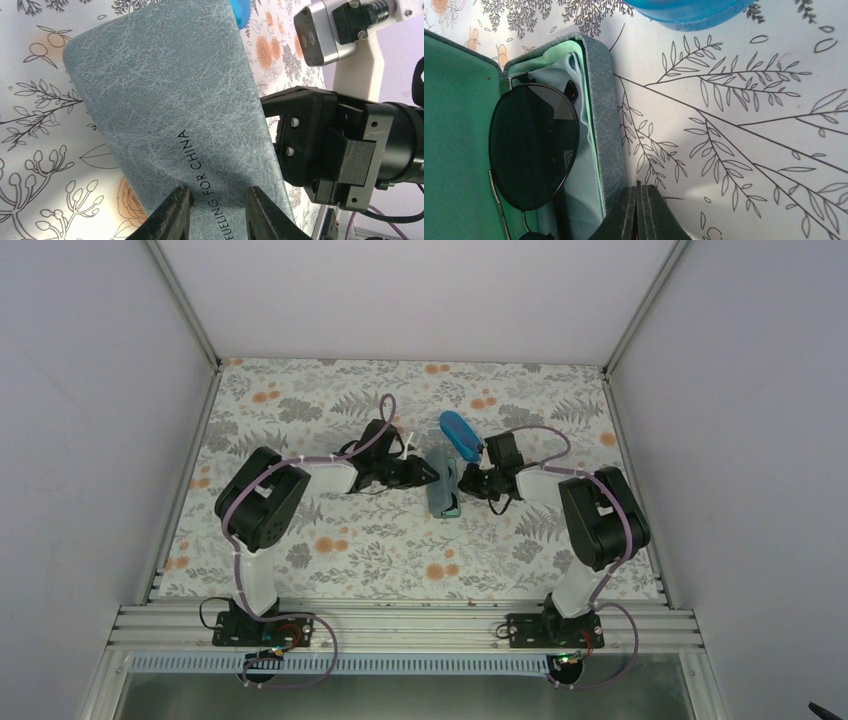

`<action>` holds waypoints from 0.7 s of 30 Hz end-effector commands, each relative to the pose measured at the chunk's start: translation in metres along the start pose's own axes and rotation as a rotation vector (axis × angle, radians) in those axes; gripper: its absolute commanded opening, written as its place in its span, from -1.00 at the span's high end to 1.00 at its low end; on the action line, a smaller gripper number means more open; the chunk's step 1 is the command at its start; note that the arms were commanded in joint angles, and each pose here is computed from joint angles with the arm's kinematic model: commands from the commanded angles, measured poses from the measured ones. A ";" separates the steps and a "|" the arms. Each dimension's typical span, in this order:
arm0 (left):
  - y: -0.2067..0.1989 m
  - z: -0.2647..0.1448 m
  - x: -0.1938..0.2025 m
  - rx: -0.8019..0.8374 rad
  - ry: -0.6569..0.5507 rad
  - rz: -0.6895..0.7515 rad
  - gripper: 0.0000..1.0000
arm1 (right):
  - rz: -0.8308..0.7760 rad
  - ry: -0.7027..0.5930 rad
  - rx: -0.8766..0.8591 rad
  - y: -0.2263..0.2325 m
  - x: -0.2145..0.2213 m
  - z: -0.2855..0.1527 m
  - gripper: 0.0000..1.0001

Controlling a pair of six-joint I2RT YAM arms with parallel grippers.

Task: Organize the sunglasses
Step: Close the sunglasses case at the center of the board.

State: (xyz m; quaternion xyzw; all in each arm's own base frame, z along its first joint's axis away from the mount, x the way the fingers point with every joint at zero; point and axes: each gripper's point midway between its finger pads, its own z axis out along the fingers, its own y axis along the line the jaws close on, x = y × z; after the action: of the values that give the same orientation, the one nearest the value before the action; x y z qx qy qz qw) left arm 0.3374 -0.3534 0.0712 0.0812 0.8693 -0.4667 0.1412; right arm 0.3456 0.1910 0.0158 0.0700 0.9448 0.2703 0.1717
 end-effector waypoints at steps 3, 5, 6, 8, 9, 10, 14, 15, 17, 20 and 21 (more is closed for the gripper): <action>0.024 0.016 0.018 -0.092 0.060 -0.061 0.41 | 0.010 0.172 -0.029 -0.003 0.047 0.014 0.92; 0.025 0.017 0.018 -0.103 0.068 -0.064 0.41 | 0.013 0.176 -0.030 -0.003 0.048 0.014 0.92; 0.025 0.018 0.017 -0.109 0.068 -0.065 0.41 | 0.010 0.177 -0.037 -0.002 0.048 0.014 0.92; 0.026 0.020 0.017 -0.116 0.076 -0.068 0.40 | 0.008 0.181 -0.044 -0.001 0.049 0.014 0.91; 0.027 0.022 0.018 -0.122 0.085 -0.072 0.39 | 0.008 0.185 -0.048 -0.001 0.050 0.015 0.91; 0.027 0.024 0.019 -0.126 0.091 -0.073 0.39 | 0.007 0.187 -0.052 0.000 0.050 0.015 0.90; 0.026 0.029 0.022 -0.134 0.104 -0.074 0.39 | 0.005 0.195 -0.054 0.000 0.052 0.015 0.90; 0.025 0.030 0.022 -0.133 0.105 -0.074 0.39 | 0.005 0.194 -0.049 -0.001 0.051 0.015 0.90; 0.023 0.028 0.021 -0.136 0.099 -0.074 0.39 | 0.009 0.185 -0.031 -0.003 0.050 0.014 0.90; 0.013 0.016 0.008 -0.150 0.042 -0.040 0.38 | 0.010 0.130 0.040 -0.011 0.040 0.005 0.89; 0.008 0.011 0.003 -0.157 0.016 -0.020 0.35 | 0.004 0.106 0.067 -0.014 0.036 0.000 0.87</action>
State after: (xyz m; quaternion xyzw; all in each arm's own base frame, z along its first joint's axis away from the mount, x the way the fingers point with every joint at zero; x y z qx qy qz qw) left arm 0.3453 -0.3706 0.0628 0.0765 0.8852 -0.4397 0.1313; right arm 0.3396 0.2027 0.0161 0.0546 0.9400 0.2993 0.1541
